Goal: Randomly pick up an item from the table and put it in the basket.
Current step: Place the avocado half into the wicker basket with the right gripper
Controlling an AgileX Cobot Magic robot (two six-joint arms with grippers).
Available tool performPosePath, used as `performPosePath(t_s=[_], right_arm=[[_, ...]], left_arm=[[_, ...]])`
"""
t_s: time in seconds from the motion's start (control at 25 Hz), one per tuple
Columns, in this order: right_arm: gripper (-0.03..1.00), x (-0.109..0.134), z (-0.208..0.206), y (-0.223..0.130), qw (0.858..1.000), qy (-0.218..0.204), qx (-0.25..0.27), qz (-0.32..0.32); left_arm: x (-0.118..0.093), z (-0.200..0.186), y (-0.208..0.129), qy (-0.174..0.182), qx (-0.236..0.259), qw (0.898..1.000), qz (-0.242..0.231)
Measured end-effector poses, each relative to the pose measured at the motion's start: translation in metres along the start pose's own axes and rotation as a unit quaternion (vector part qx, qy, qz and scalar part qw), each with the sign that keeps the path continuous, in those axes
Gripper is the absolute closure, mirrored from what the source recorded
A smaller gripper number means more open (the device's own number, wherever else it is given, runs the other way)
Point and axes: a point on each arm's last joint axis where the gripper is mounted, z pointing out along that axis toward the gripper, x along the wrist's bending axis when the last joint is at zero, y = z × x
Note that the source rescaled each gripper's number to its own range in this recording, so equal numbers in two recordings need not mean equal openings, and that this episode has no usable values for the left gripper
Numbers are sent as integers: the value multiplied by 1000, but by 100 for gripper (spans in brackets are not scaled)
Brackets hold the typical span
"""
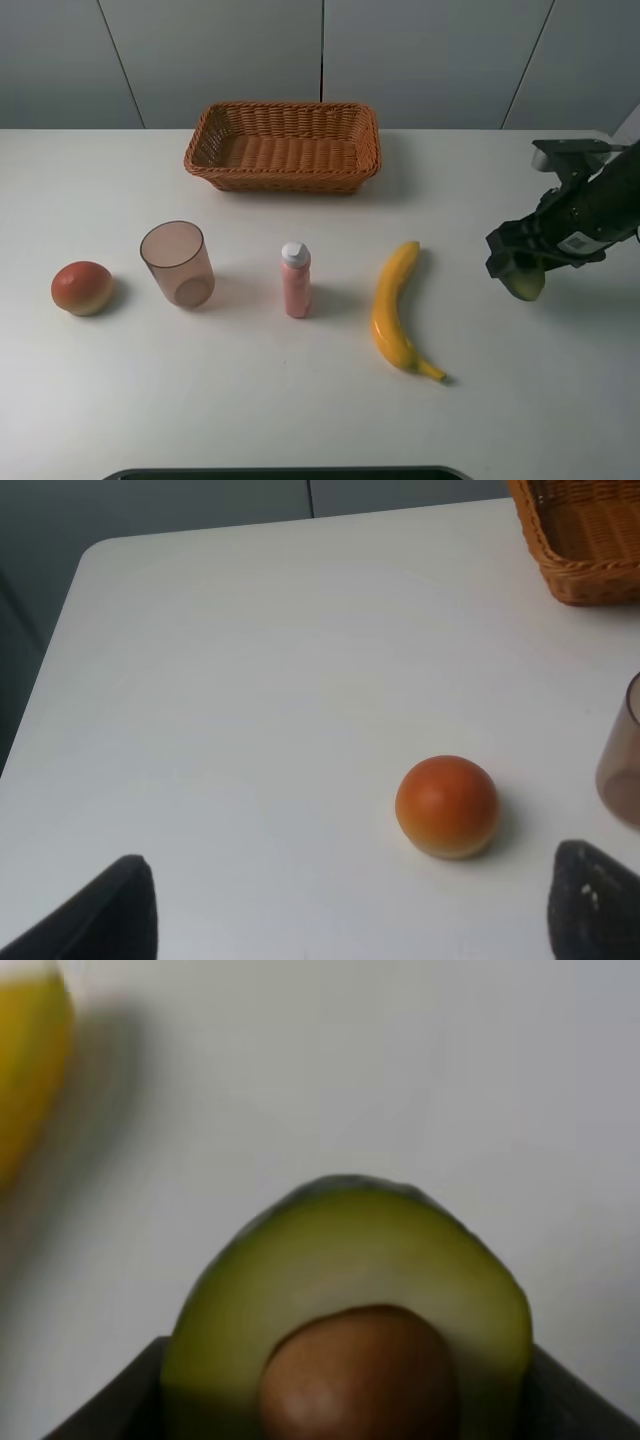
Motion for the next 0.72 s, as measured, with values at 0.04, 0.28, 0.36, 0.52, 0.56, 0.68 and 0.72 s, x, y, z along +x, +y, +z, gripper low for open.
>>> performPosePath(t_s=[0.04, 0.28, 0.36, 0.52, 0.56, 0.68, 0.72], right_arm=[[96, 3, -11, 14, 1000, 0, -30, -8], [96, 49, -68, 91, 979, 17, -178, -92], [96, 68, -81, 115, 968, 28, -220, -115], [96, 107, -73, 154, 956, 53, -243, -156], [96, 117, -69, 162, 954, 59, -246, -163], [96, 139, -36, 182, 953, 69, -232, -182], [96, 147, -21, 186, 954, 74, -223, -187]], left_arm=[[0, 0, 0, 0, 0, 1000, 0], [0, 0, 0, 0, 0, 1000, 0], [0, 0, 0, 0, 0, 1000, 0], [0, 0, 0, 0, 0, 1000, 0], [0, 0, 0, 0, 0, 1000, 0], [0, 0, 0, 0, 0, 1000, 0], [0, 0, 0, 0, 0, 1000, 0]])
